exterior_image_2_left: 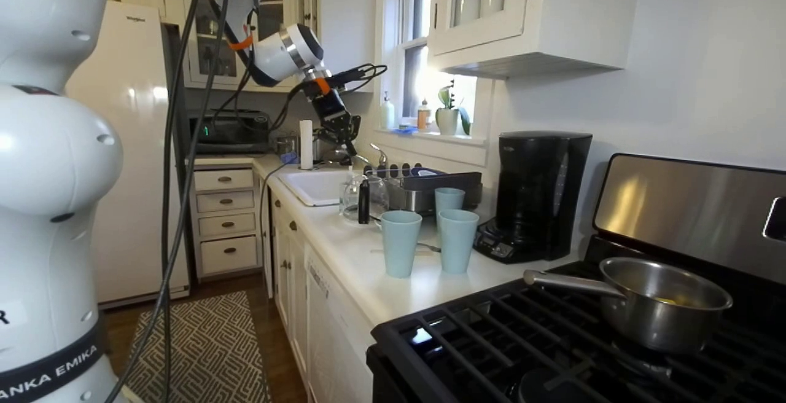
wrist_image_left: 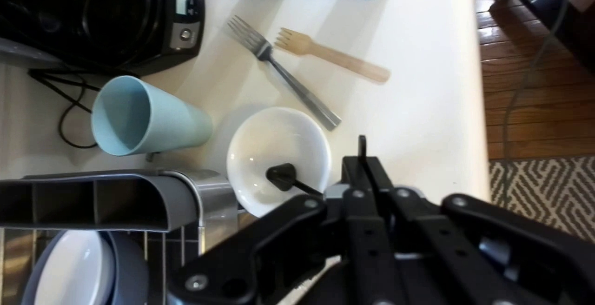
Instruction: Pick up the black measuring spoon and pour its contents into the clear coffee jar, put the black measuring spoon into the most forward blue cup
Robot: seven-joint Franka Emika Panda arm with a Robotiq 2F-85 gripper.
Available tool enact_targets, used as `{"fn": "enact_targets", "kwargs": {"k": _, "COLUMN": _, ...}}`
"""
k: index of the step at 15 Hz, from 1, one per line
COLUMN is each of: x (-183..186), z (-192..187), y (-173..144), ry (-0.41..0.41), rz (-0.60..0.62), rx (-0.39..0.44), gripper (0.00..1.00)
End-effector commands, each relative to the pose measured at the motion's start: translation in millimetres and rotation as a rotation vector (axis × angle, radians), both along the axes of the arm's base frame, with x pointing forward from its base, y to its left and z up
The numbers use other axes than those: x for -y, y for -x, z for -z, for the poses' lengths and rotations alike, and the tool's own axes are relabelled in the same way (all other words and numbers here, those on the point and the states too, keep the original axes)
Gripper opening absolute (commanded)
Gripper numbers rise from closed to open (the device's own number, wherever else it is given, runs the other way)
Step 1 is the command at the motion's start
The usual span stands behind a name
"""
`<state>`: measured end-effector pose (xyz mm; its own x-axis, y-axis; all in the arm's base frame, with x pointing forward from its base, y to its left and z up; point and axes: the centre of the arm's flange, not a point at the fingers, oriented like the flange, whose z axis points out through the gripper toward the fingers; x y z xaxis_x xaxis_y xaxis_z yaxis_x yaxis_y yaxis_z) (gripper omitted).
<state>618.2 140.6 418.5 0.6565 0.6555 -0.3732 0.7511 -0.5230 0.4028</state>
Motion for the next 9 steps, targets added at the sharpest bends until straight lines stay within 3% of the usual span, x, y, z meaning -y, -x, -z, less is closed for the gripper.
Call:
{"fn": "enact_targets", "kwargs": {"k": 1, "x": -19, "z": 5, "y": -31, "ry": -0.099, "rz": 0.090, "rx": -0.112, "gripper": 0.01}}
{"fn": "enact_targets", "kwargs": {"k": 9, "x": -1, "z": 11, "y": -93, "ry": -0.395, "rz": 0.358, "rx": -0.215, "gripper": 0.01}}
